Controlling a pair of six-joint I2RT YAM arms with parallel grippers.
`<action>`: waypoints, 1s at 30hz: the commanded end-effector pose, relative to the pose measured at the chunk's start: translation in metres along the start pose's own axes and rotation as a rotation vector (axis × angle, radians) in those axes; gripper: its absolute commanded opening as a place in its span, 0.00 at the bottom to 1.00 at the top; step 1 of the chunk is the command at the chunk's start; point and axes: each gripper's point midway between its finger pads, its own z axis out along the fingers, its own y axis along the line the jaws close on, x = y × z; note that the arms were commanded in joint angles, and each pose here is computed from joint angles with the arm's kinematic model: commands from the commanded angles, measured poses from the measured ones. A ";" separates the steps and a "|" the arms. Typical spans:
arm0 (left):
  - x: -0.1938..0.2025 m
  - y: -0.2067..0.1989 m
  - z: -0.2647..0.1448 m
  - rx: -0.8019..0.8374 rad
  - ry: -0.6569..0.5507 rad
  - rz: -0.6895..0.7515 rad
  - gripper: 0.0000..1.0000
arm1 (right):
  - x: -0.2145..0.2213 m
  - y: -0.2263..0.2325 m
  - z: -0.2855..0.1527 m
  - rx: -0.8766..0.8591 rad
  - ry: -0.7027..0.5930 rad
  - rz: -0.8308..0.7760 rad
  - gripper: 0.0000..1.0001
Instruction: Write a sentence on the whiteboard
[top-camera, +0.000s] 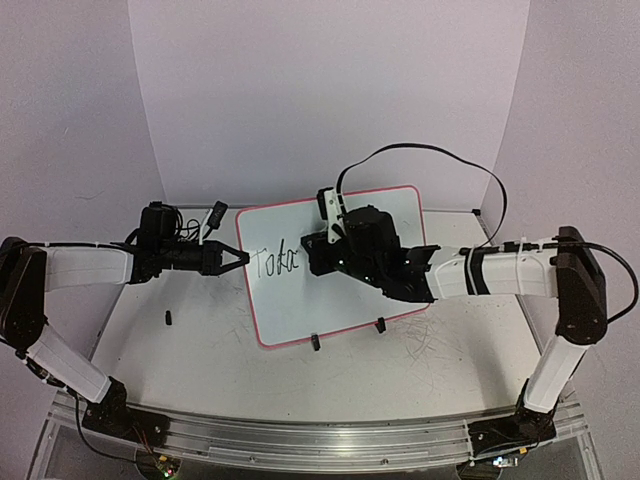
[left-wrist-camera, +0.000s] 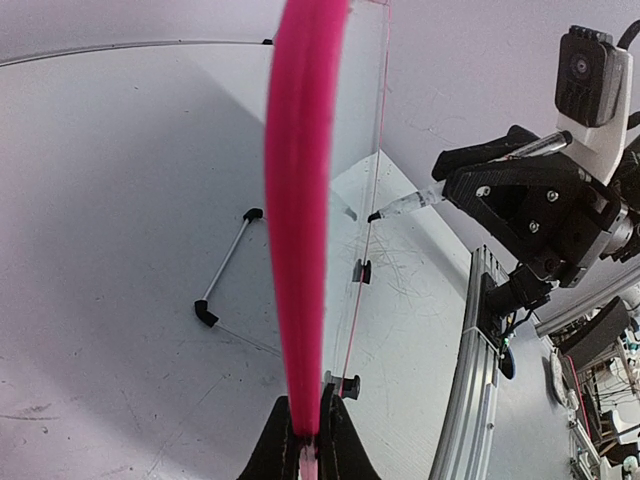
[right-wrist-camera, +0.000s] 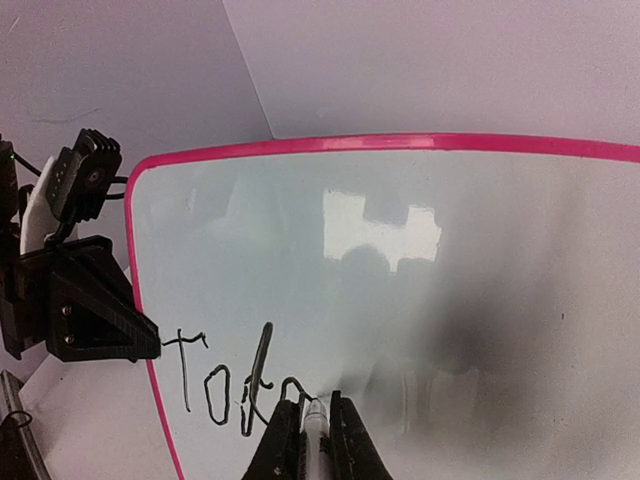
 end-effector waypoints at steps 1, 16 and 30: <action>-0.007 0.015 0.000 -0.075 -0.006 0.018 0.00 | -0.015 -0.004 0.006 0.024 -0.048 0.008 0.00; -0.008 0.014 0.000 -0.076 -0.007 0.020 0.00 | 0.013 -0.012 0.002 0.043 0.019 0.007 0.00; -0.008 0.014 -0.001 -0.076 -0.008 0.018 0.00 | 0.021 -0.020 -0.007 0.079 0.027 0.018 0.00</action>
